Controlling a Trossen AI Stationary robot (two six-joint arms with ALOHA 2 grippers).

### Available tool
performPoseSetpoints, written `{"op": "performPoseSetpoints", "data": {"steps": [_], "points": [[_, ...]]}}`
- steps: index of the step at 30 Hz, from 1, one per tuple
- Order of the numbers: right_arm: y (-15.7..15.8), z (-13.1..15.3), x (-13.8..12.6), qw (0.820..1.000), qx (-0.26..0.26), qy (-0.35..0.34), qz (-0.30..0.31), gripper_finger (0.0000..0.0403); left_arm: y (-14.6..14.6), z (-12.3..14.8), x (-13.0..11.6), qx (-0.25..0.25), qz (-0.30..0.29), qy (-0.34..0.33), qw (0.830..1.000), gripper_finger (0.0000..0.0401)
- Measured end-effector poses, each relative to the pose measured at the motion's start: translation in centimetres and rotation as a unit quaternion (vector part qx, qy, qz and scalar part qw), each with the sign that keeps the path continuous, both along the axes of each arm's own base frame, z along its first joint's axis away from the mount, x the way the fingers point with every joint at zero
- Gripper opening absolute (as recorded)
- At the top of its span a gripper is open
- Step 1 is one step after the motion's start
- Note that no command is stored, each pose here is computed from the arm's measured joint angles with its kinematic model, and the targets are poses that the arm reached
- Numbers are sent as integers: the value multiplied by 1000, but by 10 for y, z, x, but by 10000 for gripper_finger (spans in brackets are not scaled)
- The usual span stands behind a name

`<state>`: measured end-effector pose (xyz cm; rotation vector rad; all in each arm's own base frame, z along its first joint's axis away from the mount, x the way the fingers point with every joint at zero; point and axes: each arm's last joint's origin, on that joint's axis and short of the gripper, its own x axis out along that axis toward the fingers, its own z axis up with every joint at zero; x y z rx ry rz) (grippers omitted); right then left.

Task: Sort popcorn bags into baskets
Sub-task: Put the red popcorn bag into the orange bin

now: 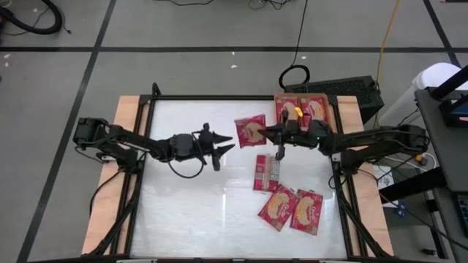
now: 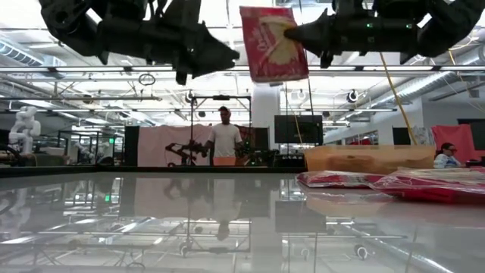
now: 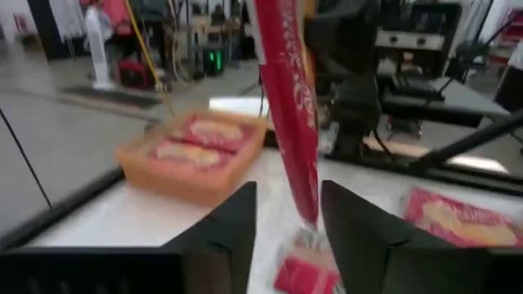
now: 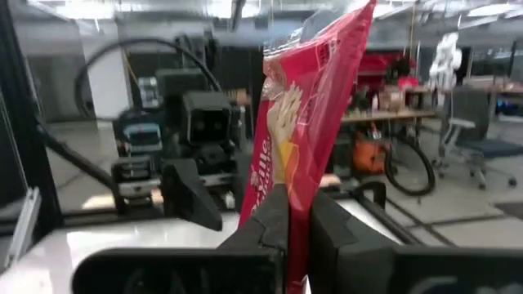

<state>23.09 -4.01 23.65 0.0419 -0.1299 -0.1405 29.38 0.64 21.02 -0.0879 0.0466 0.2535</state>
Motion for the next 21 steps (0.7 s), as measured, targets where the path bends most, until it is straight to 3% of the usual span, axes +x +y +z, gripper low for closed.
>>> {"op": "performPoseSetpoints", "data": {"steps": [8, 12, 16, 21], "points": [[-1, -6, 6, 1000, 2, -27, 5, 6, 10, 17, 0, 24, -34, -83, 996, 248], [-1, -10, 12, 999, 5, -46, 14, 6, 18, 20, 0, 20, -26, -91, 995, 272], [-2, -16, 19, 998, 10, -55, 17, 6, 22, 22, 1, 20, -44, -95, 994, 251], [-3, -21, 23, 998, 3, -64, 26, 6, 29, 21, 0, 12, -47, -95, 994, 162]]}}
